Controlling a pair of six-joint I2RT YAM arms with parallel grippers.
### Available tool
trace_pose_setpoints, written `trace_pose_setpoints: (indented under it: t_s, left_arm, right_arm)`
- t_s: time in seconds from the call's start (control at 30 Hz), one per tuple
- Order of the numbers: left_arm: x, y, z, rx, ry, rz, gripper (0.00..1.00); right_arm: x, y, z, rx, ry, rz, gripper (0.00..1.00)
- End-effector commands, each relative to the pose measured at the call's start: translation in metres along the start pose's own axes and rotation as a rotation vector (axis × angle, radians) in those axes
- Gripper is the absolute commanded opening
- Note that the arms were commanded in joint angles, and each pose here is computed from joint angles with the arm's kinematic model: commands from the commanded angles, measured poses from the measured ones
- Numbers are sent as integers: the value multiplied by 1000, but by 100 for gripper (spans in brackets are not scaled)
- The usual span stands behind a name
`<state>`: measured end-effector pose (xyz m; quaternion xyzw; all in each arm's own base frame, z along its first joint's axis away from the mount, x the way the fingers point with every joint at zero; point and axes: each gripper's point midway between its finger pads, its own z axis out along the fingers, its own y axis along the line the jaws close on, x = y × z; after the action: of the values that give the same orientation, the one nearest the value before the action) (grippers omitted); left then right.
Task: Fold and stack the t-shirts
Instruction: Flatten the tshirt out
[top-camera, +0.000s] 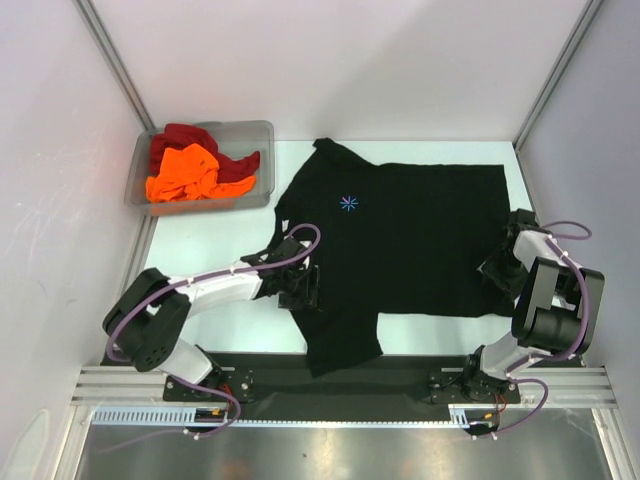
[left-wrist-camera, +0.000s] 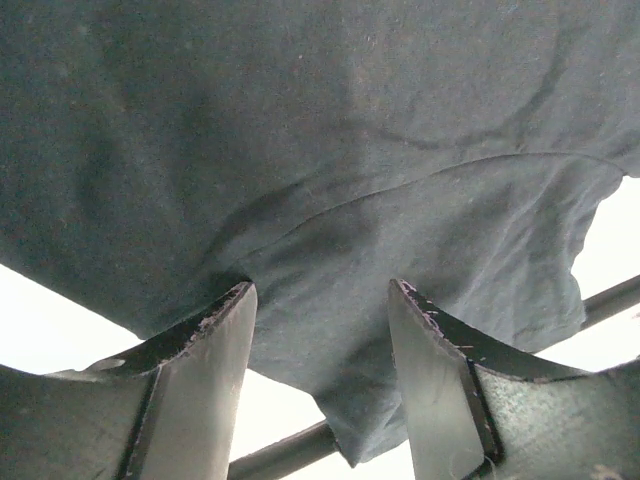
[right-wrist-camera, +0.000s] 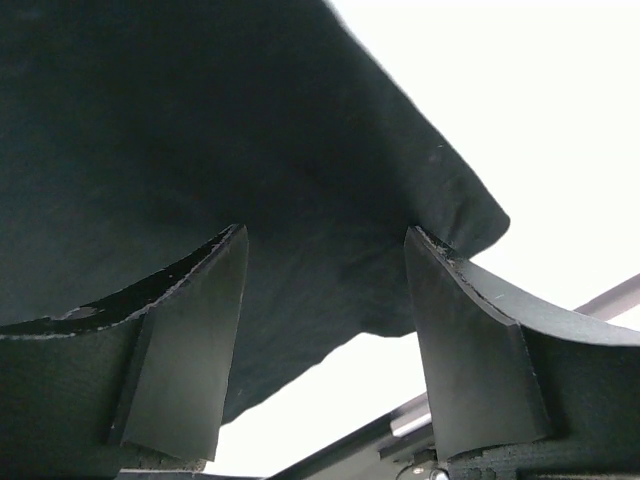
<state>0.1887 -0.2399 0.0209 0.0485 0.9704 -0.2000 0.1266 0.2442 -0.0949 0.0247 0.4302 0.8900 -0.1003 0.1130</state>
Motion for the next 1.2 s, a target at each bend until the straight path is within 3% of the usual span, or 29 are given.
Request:
trace_pose_setpoints:
  t_s: [0.0,0.3,0.47,0.6,0.7,0.8,0.93,1.1,1.17]
  left_arm:
    - [37,15,10,-46,100,-86,62]
    - [83,12,1,-81,166,-136,63]
    - [106,22,-17,-88,168,-139,63]
    - [83,14,-41,-82,72,-57,63]
    - [40,-6,-65,-62,-73,23,66]
    - [-14,-26,-84,-59,-192,69,71]
    - [-61,-25,-73,-103,-208,95,85]
    - [-123,-12,-45,-155,-217,145,87]
    - [-136,-7,-32,-166,-206,153,86]
  right_arm:
    - [3,-15,14,38,3,68,69]
    - [4,-51,9,189,-3,164,70]
    - [3,-41,-17,124,-32,155,69]
    - [-18,7,-66,-57,-181,59,70]
    - [-30,57,-99,-208,-262,-49,70]
    - [-27,106,-110,-310,-252,-162,71]
    - [-10,151,-98,-300,-158,-327,76]
    - [0,196,-75,-260,-110,-496,90]
    - [7,206,-69,-266,-93,-545,91]
